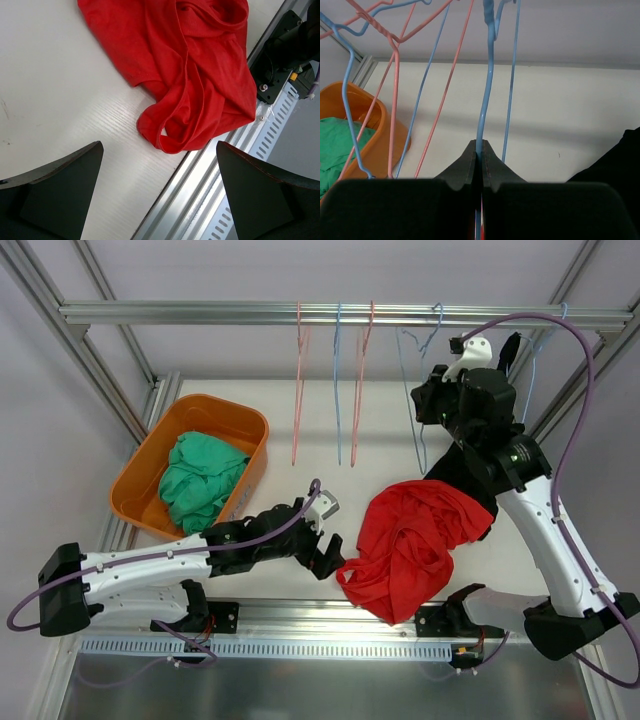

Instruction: Remove the tank top from the hanger

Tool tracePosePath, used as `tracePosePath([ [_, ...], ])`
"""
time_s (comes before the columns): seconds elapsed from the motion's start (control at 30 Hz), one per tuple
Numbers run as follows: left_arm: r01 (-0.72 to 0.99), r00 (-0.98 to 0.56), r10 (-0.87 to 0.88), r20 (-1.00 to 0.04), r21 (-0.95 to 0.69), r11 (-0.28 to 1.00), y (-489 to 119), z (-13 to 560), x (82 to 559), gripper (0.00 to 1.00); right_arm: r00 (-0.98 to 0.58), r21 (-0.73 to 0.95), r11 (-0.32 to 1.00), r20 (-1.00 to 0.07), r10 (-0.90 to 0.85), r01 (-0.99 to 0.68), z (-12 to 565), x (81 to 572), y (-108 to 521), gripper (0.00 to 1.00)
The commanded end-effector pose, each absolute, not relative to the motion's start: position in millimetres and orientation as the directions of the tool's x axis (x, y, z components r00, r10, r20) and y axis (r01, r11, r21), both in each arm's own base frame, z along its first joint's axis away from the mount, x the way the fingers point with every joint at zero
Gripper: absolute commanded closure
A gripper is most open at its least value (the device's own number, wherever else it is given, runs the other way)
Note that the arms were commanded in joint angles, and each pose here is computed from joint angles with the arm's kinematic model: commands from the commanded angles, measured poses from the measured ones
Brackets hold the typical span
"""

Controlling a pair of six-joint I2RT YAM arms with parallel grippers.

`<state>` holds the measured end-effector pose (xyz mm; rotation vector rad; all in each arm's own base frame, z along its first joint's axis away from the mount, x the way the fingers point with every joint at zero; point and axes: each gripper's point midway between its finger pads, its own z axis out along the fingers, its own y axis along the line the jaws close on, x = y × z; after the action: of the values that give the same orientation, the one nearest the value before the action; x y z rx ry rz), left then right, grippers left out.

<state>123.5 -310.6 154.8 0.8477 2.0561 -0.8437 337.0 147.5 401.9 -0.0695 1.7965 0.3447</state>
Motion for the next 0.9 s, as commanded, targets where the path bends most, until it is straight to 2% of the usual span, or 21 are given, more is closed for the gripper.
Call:
tracePosePath([
  [0.0,0.785,-0.512,0.299,-0.805,-0.298,0.542,-318.1,153.1,116.0,0.01,-0.059,0.272,0.925,-0.962,0.266,-0.265,465.6,343.0,153.4,1.0],
  [0.17,0.793,-0.511,0.329,-0.794,-0.287,0.537,-327.8,146.2,114.4,0.01,-0.067,0.26,0.924,-0.965,0.252,-0.279,459.0,344.7,160.0,1.0],
  [0.33,0.807,-0.5,0.355,-0.79,-0.276,0.522,-337.1,143.3,110.4,0.01,0.004,0.274,0.904,-0.957,0.291,-0.329,484.2,318.2,157.3,1.0],
  [0.53,0.817,-0.494,0.376,-0.784,-0.271,0.509,-348.3,141.2,108.1,0.01,0.028,0.248,0.91,-0.962,0.272,-0.331,493.8,315.1,154.7,1.0],
  [0.87,0.831,-0.473,0.365,-0.802,-0.268,0.487,-369.8,153.3,102.1,0.01,-0.103,0.224,0.916,-0.974,0.2,-0.334,455.5,358.5,187.9,1.0],
])
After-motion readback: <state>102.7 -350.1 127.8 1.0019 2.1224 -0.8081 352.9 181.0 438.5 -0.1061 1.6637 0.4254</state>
